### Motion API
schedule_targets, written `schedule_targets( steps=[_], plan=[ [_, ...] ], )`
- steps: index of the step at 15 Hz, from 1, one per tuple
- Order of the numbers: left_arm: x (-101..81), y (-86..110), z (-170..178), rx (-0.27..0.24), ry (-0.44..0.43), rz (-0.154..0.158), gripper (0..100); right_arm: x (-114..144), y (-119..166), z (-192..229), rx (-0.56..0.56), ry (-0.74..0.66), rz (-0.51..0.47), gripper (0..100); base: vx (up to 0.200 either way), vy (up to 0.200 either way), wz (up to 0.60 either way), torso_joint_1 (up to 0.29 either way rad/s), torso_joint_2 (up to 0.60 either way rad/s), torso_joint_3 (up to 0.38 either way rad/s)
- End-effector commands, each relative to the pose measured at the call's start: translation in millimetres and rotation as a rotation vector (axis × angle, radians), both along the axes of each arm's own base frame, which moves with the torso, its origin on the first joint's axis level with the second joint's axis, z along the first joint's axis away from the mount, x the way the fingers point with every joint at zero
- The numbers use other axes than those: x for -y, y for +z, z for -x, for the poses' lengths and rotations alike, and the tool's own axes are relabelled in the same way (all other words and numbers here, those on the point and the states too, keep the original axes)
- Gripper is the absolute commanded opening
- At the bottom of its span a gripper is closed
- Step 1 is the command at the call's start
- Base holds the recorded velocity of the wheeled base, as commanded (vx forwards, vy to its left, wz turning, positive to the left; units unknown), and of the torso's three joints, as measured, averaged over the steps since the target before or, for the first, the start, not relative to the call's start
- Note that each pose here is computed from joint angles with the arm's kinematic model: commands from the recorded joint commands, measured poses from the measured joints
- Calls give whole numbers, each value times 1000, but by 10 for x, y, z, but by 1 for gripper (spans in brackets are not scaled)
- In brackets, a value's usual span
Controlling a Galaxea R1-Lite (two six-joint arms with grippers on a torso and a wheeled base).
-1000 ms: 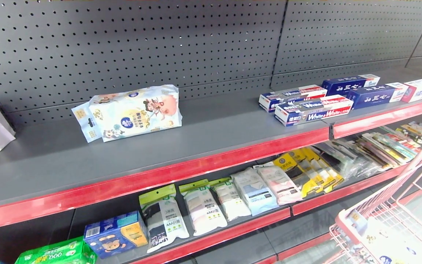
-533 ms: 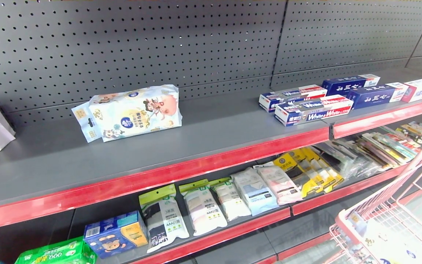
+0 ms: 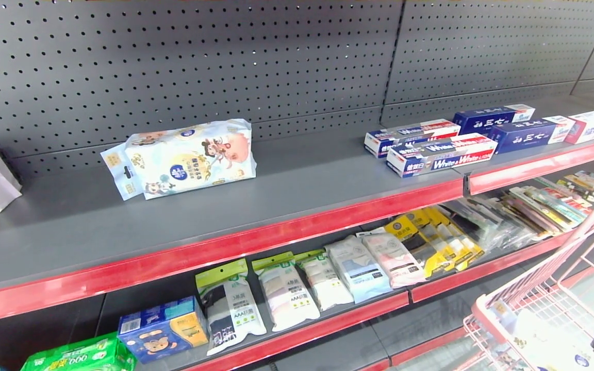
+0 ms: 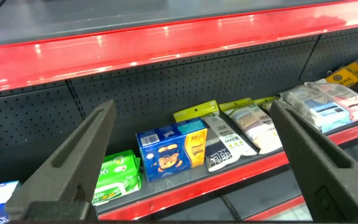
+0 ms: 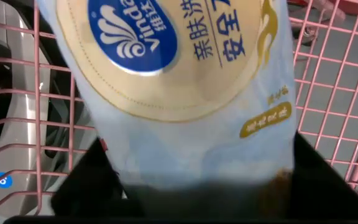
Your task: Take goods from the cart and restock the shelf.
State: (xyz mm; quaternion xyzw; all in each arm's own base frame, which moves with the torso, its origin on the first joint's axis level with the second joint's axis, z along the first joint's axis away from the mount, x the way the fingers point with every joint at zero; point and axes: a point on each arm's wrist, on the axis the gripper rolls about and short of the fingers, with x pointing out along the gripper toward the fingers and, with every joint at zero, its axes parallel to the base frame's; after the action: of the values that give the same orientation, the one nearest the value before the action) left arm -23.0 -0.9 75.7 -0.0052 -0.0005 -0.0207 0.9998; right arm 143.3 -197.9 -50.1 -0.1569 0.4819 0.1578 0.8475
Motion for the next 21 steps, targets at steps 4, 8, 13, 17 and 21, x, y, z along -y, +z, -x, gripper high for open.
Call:
schedule_targets(
  steps=[4, 8, 13, 17, 21],
  plan=[
    [0, 0, -1, -1, 0, 0, 100, -9, 26, 17, -6, -36, -13, 0, 0, 0, 0, 0, 0, 0],
    [0, 0, -1, -1, 0, 0, 100, 21, 421, 21, 80, -185, 21, 0, 0, 0, 0, 0, 0, 0],
    [0, 0, -1, -1, 0, 0, 100, -266, 826, 205, 117, -203, 57, 0, 0, 0, 0, 0, 0, 0],
    [0, 0, -1, -1, 0, 0, 100, -487, 1157, 338, 219, -214, 107, 0, 0, 0, 0, 0, 0, 0],
    [0, 0, -1, -1, 0, 0, 100, -731, 1465, 364, 334, -331, 79, 0, 0, 0, 0, 0, 0, 0]
  ],
)
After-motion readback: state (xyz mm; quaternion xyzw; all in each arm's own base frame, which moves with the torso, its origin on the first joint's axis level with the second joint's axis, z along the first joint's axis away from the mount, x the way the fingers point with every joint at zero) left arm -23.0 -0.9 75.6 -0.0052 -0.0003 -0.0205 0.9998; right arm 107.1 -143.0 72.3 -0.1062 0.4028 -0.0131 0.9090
